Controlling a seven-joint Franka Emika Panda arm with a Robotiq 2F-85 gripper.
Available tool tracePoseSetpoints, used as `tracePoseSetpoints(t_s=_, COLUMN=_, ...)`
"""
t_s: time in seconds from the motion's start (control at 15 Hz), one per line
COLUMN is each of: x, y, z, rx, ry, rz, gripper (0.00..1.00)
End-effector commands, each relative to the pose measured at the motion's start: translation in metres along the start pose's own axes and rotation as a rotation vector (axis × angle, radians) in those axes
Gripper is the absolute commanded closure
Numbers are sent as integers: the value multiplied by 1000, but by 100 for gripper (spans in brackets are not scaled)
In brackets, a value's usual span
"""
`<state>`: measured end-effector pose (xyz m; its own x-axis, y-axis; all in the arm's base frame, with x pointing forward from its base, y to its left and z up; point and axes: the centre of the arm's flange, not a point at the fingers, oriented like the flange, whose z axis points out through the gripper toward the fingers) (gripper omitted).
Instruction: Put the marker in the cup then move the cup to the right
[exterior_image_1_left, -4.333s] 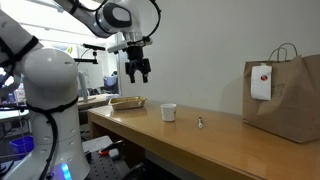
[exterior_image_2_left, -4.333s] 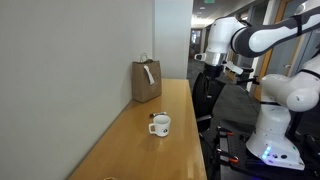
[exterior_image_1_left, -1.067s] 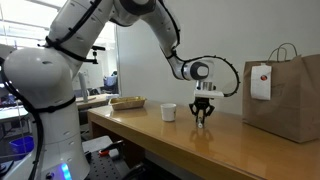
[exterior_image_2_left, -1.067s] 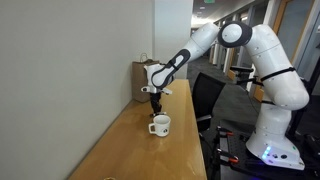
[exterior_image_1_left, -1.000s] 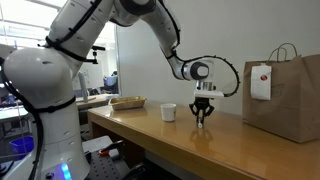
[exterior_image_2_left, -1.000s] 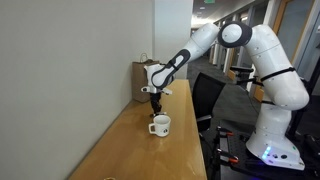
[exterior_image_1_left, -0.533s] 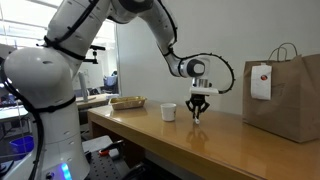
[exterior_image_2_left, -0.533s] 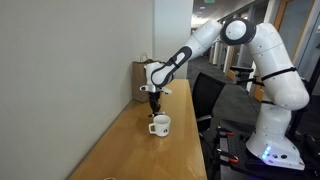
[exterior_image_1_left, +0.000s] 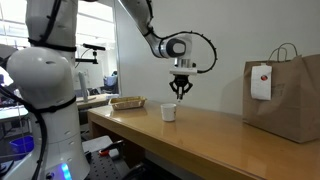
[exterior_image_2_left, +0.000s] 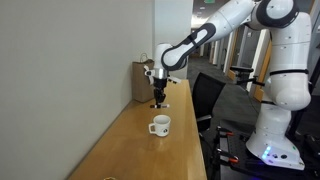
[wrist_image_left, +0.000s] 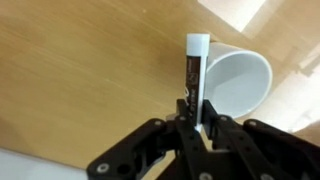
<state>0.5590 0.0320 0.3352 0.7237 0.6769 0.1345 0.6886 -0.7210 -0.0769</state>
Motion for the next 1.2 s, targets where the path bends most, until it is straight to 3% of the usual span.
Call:
tracePoseSetpoints(t_s=0.0, x=-20, y=-43, z=-12, rx=13, ry=105, rz=-6, gripper=95)
tracePoseSetpoints(t_s=0.53, x=-10, y=-89, z=4, rx=8, ry=318, rz=-208, gripper=95)
tracePoseSetpoints(t_s=1.13, x=-36, y=-67, z=15, rx=-8, ry=445, rz=-247, gripper=95)
